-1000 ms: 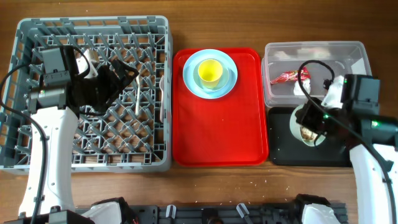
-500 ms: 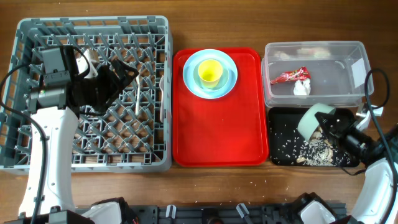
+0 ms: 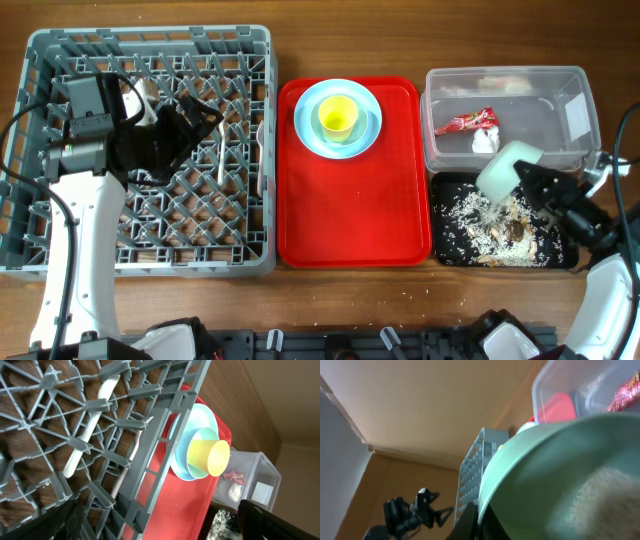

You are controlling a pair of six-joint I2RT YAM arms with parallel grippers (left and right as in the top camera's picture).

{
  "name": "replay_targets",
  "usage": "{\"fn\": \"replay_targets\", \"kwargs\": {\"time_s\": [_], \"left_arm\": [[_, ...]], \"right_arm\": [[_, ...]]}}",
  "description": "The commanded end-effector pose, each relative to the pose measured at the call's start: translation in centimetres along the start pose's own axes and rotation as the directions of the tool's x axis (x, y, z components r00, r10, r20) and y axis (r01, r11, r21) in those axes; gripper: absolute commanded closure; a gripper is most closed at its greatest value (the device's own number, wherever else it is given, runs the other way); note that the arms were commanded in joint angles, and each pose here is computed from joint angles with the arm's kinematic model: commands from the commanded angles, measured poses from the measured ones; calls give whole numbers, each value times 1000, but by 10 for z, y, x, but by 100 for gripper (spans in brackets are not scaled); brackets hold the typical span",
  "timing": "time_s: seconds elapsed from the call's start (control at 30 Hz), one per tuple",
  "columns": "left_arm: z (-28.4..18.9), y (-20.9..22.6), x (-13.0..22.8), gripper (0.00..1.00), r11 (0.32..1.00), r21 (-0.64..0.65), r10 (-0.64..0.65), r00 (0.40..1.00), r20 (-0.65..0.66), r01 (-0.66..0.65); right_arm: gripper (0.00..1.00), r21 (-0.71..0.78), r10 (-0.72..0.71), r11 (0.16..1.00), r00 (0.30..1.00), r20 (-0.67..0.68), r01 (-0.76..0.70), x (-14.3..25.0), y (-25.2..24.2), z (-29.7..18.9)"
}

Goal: Sort waste into correct bins and load items into the dishwasher rack
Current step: 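Tip the green bowl over the black tray to empty the food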

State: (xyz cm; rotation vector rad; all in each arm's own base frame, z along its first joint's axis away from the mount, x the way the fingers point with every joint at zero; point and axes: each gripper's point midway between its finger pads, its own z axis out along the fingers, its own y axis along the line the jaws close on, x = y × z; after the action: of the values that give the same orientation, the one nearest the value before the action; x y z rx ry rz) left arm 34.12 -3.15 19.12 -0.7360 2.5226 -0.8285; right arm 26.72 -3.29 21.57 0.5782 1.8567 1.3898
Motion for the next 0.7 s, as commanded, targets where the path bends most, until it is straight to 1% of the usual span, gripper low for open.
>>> {"fn": "replay_targets", "kwargs": {"time_s": [0.0,0.03,0.07,0.1,0.17,0.2,0.27,0.33,0.37,0.43,0.47,0.5,0.57,0.6,0.63,0.67], "left_arm": [[-3,-5,-3,0,1000,19,-1,1000,7,1],[-3,-5,-2,0,1000,19,-1,1000,6,1],[-3,-5,-2,0,1000,19,-1,1000,6,1],[-3,-5,-2,0,1000,19,-1,1000,6,1],[-3,-5,-2,0,1000,19,-1,1000,6,1],[-3,-5,-2,0,1000,19,-1,1000,6,1],[-3,-5,-2,0,1000,19,-1,1000,6,1],[-3,-5,-2,0,1000,19,-1,1000,6,1],[-3,-5,-2,0,1000,19,-1,1000,6,1],[-3,-5,-2,0,1000,19,-1,1000,6,1],[-3,-5,-2,0,1000,19,-1,1000,6,1],[-3,-5,-2,0,1000,19,-1,1000,6,1],[-3,-5,-2,0,1000,19,-1,1000,6,1],[-3,-5,-2,0,1000,19,-1,1000,6,1],[-3,-5,-2,0,1000,19,-1,1000,6,1],[-3,-5,-2,0,1000,19,-1,1000,6,1]], "right_arm": [[95,-93,46,995,999,-26,-48,2,16,-2],[96,-120,44,992,998,-36,-48,4,21,-3],[96,-101,52,993,998,-30,-55,3,18,-2],[96,-116,79,990,996,-40,-83,6,20,-3],[96,-59,92,994,996,-21,-93,4,10,-2],[96,-66,134,988,990,-31,-136,8,11,-2],[96,-76,139,987,990,-37,-141,10,12,-2],[96,-141,128,981,990,-58,-136,11,24,-3],[96,-97,108,989,993,-38,-111,8,16,-2],[96,-115,167,978,984,-55,-173,12,19,-3],[96,-102,137,985,990,-44,-141,9,17,-2],[96,-161,150,974,986,-70,-159,12,28,-4],[96,-127,91,987,995,-45,-96,6,22,-3],[96,-140,144,979,988,-59,-151,8,25,-3],[96,-117,97,988,995,-39,-101,1,22,-3],[96,-104,101,989,994,-33,-104,-1,20,-2]]}}
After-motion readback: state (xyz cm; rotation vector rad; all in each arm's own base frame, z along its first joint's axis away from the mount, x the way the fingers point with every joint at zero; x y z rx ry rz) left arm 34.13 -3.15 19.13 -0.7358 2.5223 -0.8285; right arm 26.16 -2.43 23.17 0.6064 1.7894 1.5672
